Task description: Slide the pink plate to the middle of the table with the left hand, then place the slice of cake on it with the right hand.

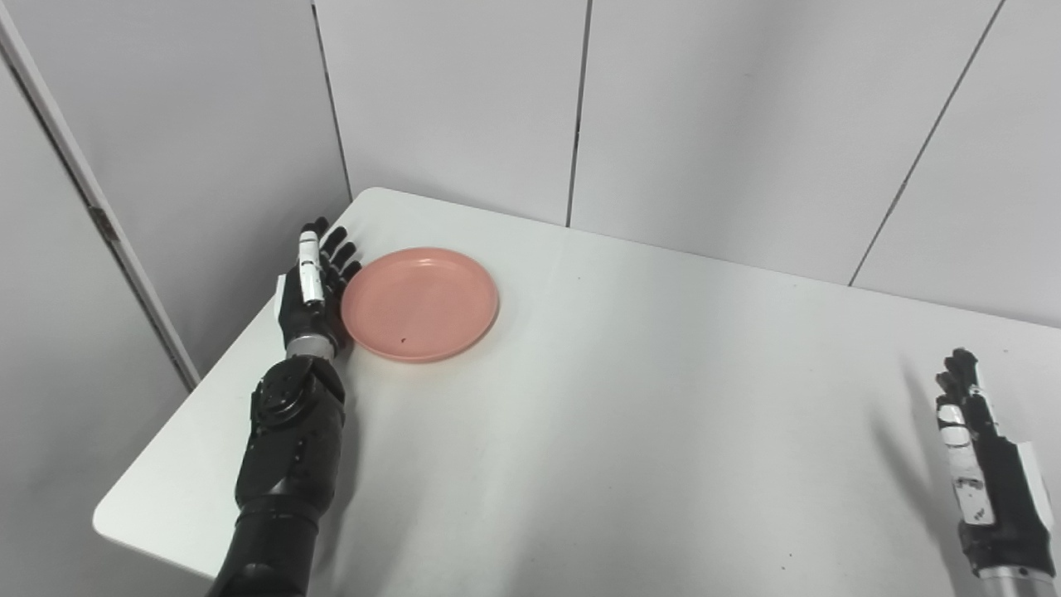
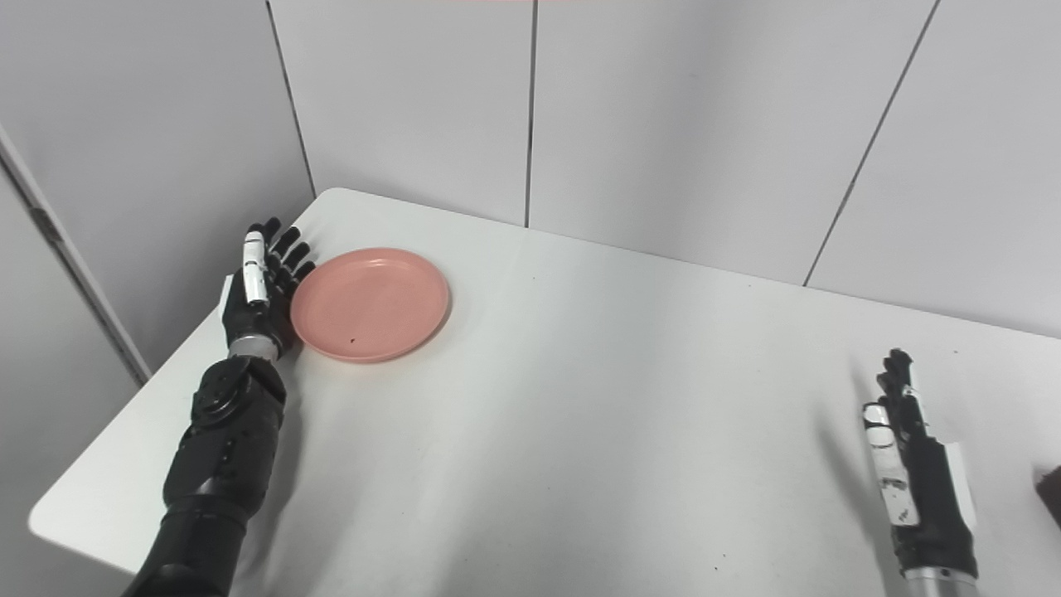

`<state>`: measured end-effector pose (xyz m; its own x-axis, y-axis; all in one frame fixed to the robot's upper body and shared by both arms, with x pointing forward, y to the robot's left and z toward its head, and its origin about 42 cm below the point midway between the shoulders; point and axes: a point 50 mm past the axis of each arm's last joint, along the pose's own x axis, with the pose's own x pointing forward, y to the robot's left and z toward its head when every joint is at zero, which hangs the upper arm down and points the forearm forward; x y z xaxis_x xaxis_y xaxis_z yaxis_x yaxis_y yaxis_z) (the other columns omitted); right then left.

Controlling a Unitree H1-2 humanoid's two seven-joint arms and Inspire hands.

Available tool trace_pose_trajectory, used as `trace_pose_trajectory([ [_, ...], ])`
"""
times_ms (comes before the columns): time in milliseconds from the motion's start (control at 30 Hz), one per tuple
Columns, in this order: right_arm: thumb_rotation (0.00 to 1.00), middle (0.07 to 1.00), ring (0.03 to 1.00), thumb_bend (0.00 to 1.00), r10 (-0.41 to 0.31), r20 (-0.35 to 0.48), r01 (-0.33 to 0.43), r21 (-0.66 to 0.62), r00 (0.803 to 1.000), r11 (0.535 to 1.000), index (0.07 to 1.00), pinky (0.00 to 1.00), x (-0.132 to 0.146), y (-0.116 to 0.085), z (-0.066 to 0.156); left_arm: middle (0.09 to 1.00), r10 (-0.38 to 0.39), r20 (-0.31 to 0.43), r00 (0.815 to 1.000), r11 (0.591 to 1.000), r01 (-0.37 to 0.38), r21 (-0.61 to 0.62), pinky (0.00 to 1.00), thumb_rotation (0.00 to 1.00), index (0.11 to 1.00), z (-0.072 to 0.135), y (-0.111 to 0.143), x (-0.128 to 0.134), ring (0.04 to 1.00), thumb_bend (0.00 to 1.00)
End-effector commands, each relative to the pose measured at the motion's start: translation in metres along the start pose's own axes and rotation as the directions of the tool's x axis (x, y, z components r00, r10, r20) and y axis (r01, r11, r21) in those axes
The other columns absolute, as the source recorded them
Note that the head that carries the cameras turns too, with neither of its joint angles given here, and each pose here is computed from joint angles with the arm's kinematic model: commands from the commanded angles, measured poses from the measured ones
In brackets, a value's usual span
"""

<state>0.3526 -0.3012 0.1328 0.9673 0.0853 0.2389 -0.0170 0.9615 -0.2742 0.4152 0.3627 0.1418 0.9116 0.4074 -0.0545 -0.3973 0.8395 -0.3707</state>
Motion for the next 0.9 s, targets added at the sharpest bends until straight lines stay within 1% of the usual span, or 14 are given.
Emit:
trace_pose_trajectory([
  [0, 1.0, 1.0, 0.978, 0.39, -0.001, -0.073, 0.003, 0.031, 0.997, 1.0, 1.0, 0.99, -0.02, 0.015, -0.017, 0.912, -0.026, -0.052, 0.998, 1.0, 0.026, -0.014, 0.9, 1.0, 0.909, -0.004, -0.008, 0.001, 0.905, 0.38],
  [100, 1.0, 1.0, 0.98, 0.38, 0.001, -0.074, 0.001, 0.023, 0.997, 1.0, 1.0, 1.0, -0.02, 0.016, -0.015, 0.909, -0.035, -0.063, 0.997, 0.999, 0.034, -0.011, 0.9, 1.0, 0.908, -0.003, -0.012, 0.0, 0.901, 0.38],
  [200, 1.0, 0.981, 0.952, 0.39, -0.001, -0.063, 0.002, 0.016, 0.998, 1.0, 0.979, 0.95, -0.02, 0.019, -0.008, 0.906, -0.047, -0.071, 0.996, 0.999, 0.046, -0.024, 0.9, 1.0, 0.903, -0.003, -0.017, -0.001, 0.9, 0.38],
  [333, 1.0, 0.98, 0.949, 0.4, -0.006, -0.064, 0.007, 0.018, 0.998, 1.0, 0.977, 0.93, -0.02, 0.024, 0.0, 0.906, -0.083, -0.081, 0.993, 0.996, 0.082, -0.02, 0.89, 1.0, 0.906, -0.004, -0.027, -0.003, 0.9, 0.38],
  [500, 1.0, 0.982, 0.958, 0.39, -0.011, -0.07, 0.012, 0.018, 0.998, 1.0, 0.981, 0.96, -0.021, 0.028, 0.009, 0.913, -0.133, -0.112, 0.985, 0.991, 0.134, 0.003, 0.9, 1.0, 0.913, -0.011, -0.041, -0.007, 0.907, 0.38],
  [533, 1.0, 0.991, 0.97, 0.38, -0.007, -0.07, 0.008, 0.017, 0.998, 1.0, 0.991, 0.98, -0.021, 0.028, 0.01, 0.906, -0.14, -0.118, 0.983, 0.99, 0.142, 0.01, 0.89, 1.0, 0.908, -0.012, -0.044, -0.008, 0.9, 0.38],
  [600, 1.0, 0.997, 0.978, 0.37, -0.001, -0.073, 0.002, 0.017, 0.997, 1.0, 0.997, 0.99, -0.021, 0.029, 0.012, 0.901, -0.151, -0.13, 0.98, 0.988, 0.155, 0.015, 0.88, 1.0, 0.905, -0.014, -0.049, -0.01, 0.895, 0.38],
  [667, 1.0, 0.998, 0.977, 0.36, -0.001, -0.075, 0.002, 0.019, 0.997, 1.0, 0.999, 0.99, -0.021, 0.03, 0.014, 0.893, -0.159, -0.139, 0.977, 0.986, 0.164, 0.02, 0.87, 1.0, 0.898, -0.016, -0.053, -0.011, 0.887, 0.39],
  [767, 1.0, 1.0, 0.98, 0.34, -0.006, -0.074, 0.007, 0.011, 0.997, 1.0, 1.0, 0.99, -0.021, 0.032, 0.018, 0.892, -0.198, -0.151, 0.968, 0.979, 0.203, 0.016, 0.88, 1.0, 0.892, -0.019, -0.063, -0.015, 0.888, 0.39],
  [867, 1.0, 0.986, 0.96, 0.32, -0.008, -0.062, 0.009, 0.014, 0.998, 1.0, 0.987, 0.95, -0.021, 0.036, 0.022, 0.89, -0.233, -0.154, 0.96, 0.971, 0.24, 0.026, 0.88, 1.0, 0.886, -0.02, -0.071, -0.018, 0.88, 0.39],
])
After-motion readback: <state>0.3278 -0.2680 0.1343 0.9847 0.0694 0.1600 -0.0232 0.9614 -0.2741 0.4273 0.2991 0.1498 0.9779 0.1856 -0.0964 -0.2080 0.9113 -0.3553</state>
